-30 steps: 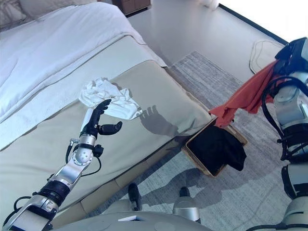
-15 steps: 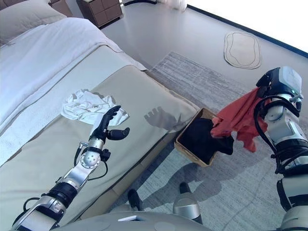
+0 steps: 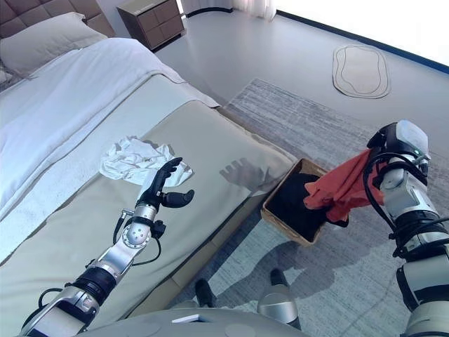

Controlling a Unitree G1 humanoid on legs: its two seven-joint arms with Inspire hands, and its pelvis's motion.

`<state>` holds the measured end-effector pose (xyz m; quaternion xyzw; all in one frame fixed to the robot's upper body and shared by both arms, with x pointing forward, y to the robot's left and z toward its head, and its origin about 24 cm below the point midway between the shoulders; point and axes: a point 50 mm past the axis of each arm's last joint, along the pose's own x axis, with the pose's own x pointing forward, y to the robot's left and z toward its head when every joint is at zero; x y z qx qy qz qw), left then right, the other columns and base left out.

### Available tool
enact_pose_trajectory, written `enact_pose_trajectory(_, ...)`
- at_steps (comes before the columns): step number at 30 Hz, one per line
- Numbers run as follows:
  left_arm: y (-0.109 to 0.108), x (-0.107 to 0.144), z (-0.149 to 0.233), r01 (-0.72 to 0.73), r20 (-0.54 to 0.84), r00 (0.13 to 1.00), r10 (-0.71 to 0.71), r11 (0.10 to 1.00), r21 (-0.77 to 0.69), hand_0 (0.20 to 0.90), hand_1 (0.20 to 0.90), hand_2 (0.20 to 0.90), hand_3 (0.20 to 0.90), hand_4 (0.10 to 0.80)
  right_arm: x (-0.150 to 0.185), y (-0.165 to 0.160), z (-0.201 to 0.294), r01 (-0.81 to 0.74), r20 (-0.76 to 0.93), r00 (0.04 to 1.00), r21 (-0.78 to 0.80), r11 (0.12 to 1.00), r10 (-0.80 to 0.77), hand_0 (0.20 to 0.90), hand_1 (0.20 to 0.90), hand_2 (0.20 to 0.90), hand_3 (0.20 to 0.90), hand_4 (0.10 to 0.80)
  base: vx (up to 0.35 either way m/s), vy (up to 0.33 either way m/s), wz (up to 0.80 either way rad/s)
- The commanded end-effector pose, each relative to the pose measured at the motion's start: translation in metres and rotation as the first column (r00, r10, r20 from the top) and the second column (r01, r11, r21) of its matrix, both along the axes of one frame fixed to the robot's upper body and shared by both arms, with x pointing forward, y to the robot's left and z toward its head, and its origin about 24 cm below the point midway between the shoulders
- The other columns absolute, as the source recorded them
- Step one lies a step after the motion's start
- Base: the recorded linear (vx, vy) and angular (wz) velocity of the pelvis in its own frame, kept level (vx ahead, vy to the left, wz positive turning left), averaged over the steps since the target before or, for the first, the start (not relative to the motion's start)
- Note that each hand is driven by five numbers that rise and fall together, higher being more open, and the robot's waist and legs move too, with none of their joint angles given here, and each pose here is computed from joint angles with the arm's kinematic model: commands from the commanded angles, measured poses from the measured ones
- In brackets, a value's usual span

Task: Pick up the clothes from the bed and place them into the basket

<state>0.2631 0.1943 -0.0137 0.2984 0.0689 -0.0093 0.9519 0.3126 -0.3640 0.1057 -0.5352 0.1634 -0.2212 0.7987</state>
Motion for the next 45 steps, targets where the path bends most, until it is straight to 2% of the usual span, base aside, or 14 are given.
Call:
enact_pose_trajectory(1, -0.006, 0.023, 0.034, 0.047, 0.174, 0.984, -0.048, 0.999, 0.008, 0.900, 0.900, 0.900, 0.900, 0.800, 0.015, 0.002, 0.046, -0.044, 0.137, 0.988, -0.147, 0.988, 0.065, 0.375, 0.375, 0.375, 0.288, 0.188, 0.007, -0.008, 0.04)
enact_pose_trajectory(2, -0.006, 0.022, 0.034, 0.045, 0.175, 0.983, -0.046, 0.999, 0.008, 0.900, 0.900, 0.900, 0.900, 0.800, 0.015, 0.003, 0.046, -0.044, 0.141, 0.988, -0.148, 0.988, 0.065, 0.834, 0.834, 0.834, 0.823, 0.723, 0.003, -0.002, 0.04)
enact_pose_trajectory(3, -0.006, 0.022, 0.034, 0.044, 0.175, 0.983, -0.045, 0.999, 0.008, 0.900, 0.900, 0.900, 0.900, 0.800, 0.015, 0.003, 0.046, -0.044, 0.142, 0.988, -0.149, 0.988, 0.065, 0.900, 0.900, 0.900, 0.900, 0.800, 0.000, 0.000, 0.00)
enact_pose_trajectory(19, -0.003, 0.020, 0.034, 0.048, 0.177, 0.983, -0.049, 0.999, 0.007, 0.900, 0.900, 0.900, 0.900, 0.800, 0.014, 0.011, 0.028, -0.060, 0.108, 0.991, -0.133, 0.989, 0.075, 0.900, 0.900, 0.900, 0.900, 0.800, 0.000, 0.000, 0.00)
enact_pose_trajectory(30, 0.000, 0.022, 0.036, 0.026, 0.173, 0.984, -0.027, 1.000, 0.005, 0.900, 0.900, 0.900, 0.900, 0.800, 0.016, 0.012, 0.034, -0.065, 0.125, 0.989, -0.139, 0.988, 0.083, 0.900, 0.900, 0.900, 0.900, 0.800, -0.001, 0.000, 0.02)
enact_pose_trajectory(40, 0.000, 0.016, 0.028, 0.004, 0.150, 0.989, -0.008, 1.000, 0.024, 0.900, 0.900, 0.900, 0.900, 0.800, 0.040, 0.045, 0.069, -0.163, 0.218, 0.951, -0.246, 0.956, 0.218, 0.900, 0.900, 0.900, 0.900, 0.800, -0.042, -0.016, 0.16)
enact_pose_trajectory(45, 0.010, 0.015, 0.023, -0.066, 0.138, 0.989, 0.059, 0.997, 0.044, 0.900, 0.900, 0.900, 0.900, 0.800, 0.055, 0.072, 0.087, -0.225, 0.259, 0.914, -0.315, 0.922, 0.311, 0.900, 0.900, 0.900, 0.900, 0.800, 0.003, -0.003, 0.27)
